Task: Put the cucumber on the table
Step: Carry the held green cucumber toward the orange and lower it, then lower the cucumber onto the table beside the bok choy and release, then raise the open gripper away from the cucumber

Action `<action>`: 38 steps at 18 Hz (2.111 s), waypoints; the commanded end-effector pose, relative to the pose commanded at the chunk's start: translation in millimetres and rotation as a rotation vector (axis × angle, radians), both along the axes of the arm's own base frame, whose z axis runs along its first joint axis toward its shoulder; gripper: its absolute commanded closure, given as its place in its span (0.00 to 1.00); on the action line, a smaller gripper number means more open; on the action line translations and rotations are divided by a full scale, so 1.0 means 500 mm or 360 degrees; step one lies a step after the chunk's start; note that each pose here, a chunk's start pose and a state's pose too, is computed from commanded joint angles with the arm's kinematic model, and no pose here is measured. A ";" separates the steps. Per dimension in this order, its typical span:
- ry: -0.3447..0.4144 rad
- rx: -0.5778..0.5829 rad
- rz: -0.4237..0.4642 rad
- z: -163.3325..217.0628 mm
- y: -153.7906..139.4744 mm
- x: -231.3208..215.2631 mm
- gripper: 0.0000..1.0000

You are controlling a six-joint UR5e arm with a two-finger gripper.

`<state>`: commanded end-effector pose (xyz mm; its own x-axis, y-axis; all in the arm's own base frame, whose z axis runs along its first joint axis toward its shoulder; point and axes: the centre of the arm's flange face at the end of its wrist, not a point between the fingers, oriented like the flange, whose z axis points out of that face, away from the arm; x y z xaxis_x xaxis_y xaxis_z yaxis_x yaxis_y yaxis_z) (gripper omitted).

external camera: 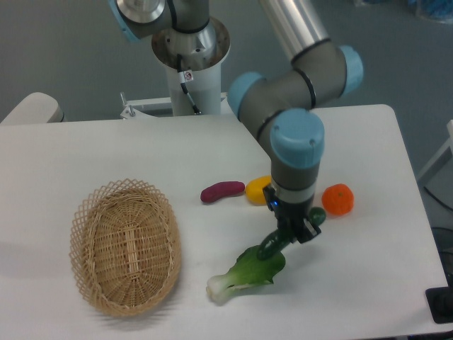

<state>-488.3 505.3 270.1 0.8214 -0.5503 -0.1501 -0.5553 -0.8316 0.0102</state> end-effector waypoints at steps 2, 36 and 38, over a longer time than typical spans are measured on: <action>-0.0008 -0.0016 -0.0031 -0.021 -0.013 -0.022 0.66; -0.0024 -0.0091 -0.0379 -0.054 -0.085 -0.062 0.00; 0.0044 -0.0052 -0.0342 0.000 -0.074 -0.056 0.00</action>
<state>-516.5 468.4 269.9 0.6805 -0.7172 -0.1501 -0.7189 -0.6931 0.0529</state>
